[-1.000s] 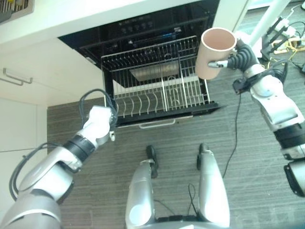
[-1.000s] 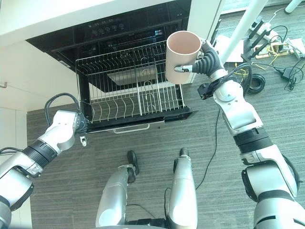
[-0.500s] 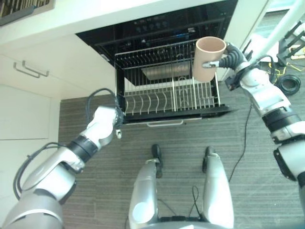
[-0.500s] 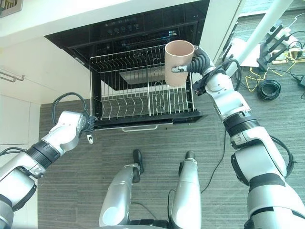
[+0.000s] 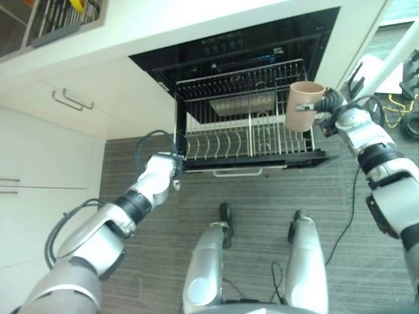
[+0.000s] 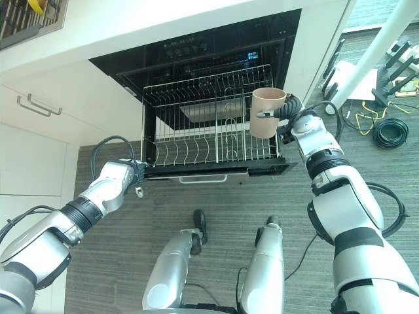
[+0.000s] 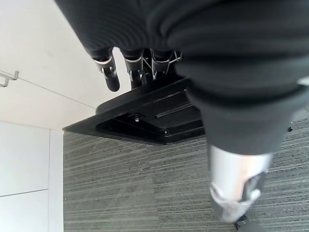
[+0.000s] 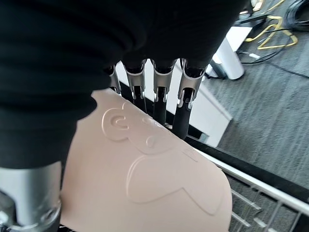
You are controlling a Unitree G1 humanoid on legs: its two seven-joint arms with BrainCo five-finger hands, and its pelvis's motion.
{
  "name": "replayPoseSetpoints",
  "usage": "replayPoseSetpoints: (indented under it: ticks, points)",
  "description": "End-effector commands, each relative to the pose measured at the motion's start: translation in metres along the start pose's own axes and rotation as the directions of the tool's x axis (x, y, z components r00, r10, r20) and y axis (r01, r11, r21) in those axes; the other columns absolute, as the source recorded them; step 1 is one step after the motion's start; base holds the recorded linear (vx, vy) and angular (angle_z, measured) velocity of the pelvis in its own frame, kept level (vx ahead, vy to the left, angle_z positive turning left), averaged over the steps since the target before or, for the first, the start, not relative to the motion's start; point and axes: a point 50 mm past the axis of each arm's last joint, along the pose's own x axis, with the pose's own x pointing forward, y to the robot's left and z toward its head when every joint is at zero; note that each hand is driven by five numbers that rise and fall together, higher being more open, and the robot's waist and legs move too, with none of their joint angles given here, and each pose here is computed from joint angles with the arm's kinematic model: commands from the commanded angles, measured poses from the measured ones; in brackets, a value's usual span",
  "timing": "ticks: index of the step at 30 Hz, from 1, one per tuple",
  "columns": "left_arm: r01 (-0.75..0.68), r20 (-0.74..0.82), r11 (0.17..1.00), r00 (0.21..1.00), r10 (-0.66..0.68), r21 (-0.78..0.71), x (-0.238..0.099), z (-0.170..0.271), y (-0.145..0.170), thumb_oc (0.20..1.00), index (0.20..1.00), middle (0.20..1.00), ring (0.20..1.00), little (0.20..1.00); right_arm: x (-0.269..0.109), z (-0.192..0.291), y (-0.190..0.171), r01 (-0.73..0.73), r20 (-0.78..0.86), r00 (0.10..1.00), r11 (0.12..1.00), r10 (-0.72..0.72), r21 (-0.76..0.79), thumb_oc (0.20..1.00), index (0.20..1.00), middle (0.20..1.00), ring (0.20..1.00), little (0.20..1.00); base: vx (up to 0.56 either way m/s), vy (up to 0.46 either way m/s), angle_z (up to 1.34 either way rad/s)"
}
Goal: Place the dishes in the dishwasher.
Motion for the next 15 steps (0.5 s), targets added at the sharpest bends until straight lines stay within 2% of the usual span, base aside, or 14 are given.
replayPoseSetpoints:
  ticks: [1, 6, 15]
  points:
    - [0.583, 0.062, 0.804, 0.804, -0.592, 0.12, -0.009, 0.015, -0.19, 1.0, 1.0, 1.0, 1.0, 1.0, -0.001, 0.039, -0.027, 0.069, 0.095, 0.993, 0.997, -0.072, 0.039, 0.2, 0.2, 0.2, 0.2, 0.2, 0.11, 0.06, -0.01]
    - [0.58, 0.091, 0.807, 0.803, -0.589, 0.11, -0.01, 0.019, -0.196, 1.0, 1.0, 1.0, 1.0, 1.0, 0.0, 0.021, -0.034, 0.101, 0.007, 0.995, 0.995, -0.101, -0.019, 0.2, 0.2, 0.2, 0.2, 0.2, 0.06, 0.039, 0.04]
    - [0.561, 0.106, 0.82, 0.813, -0.572, 0.115, -0.011, 0.021, -0.206, 1.0, 1.0, 1.0, 1.0, 1.0, 0.001, 0.019, -0.03, 0.097, -0.004, 0.995, 0.994, -0.097, -0.05, 0.2, 0.2, 0.2, 0.2, 0.2, 0.01, 0.004, 0.01]
